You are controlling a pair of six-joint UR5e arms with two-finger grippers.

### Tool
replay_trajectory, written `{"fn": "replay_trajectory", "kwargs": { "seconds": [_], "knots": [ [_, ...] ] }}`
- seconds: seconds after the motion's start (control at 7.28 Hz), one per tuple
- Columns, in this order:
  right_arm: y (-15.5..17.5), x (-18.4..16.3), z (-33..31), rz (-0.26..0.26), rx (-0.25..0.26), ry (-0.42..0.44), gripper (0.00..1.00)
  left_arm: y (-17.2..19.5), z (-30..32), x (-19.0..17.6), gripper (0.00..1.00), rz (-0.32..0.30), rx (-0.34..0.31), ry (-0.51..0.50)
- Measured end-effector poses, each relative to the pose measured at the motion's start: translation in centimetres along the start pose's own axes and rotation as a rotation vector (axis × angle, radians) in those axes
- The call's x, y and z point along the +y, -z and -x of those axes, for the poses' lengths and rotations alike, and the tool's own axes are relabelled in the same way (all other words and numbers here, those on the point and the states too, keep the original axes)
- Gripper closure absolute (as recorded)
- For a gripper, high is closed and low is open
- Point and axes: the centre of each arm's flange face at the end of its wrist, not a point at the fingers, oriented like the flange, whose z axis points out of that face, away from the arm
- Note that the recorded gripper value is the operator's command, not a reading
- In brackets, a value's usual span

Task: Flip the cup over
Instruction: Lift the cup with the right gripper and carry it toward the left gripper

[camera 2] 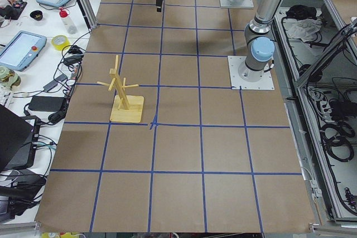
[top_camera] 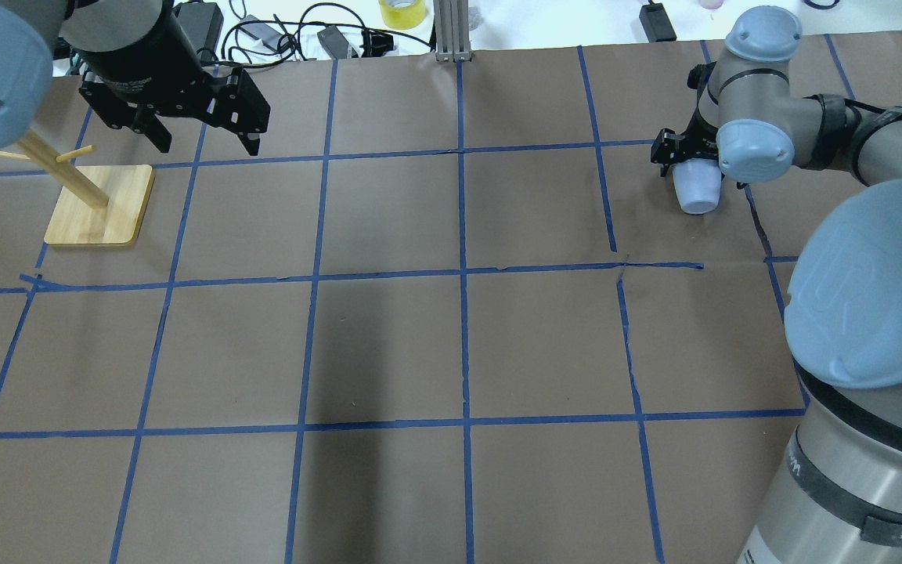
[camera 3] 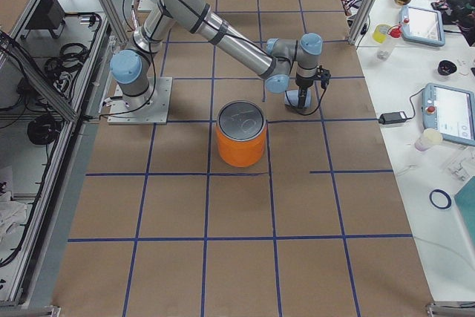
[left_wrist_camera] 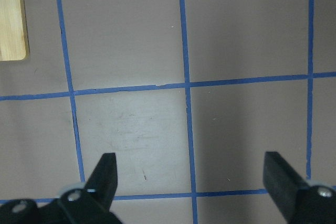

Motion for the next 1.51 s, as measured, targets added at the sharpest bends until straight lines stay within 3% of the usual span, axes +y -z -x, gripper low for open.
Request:
{"fn": "replay_trajectory", "kwargs": {
  "seconds": [0.41, 0.69, 0.96, 1.1, 1.37, 1.51],
  "knots": [
    [3.5, 0.0, 0.1, -0.037, -0.003, 0.046, 0.82, 0.0, 0.0, 0.0, 0.00, -0.001, 0.000, 0.000],
    [7.6, 1.1, 5.6, -0.081, -0.019, 0.251, 0.82, 0.0, 0.0, 0.0, 0.00, 0.000, 0.000, 0.006],
    [11.0, 4.0, 16.4, -0.148, -0.039, 0.594, 0.82, 0.0, 0.1, 0.0, 0.00, 0.000, 0.000, 0.007],
    [12.0, 5.7, 21.0, -0.189, -0.048, 0.813, 0.83, 0.0, 0.1, 0.0, 0.00, 0.000, 0.000, 0.008],
    [11.2, 8.6, 28.4, -0.295, -0.048, 1.303, 0.85, 0.0, 0.1, 0.0, 0.00, 0.000, 0.000, 0.008],
    [10.3, 10.2, 31.3, -0.332, -0.077, 1.482, 0.87, 0.0, 0.1, 0.0, 0.00, 0.000, 0.000, 0.008]
  ]
}}
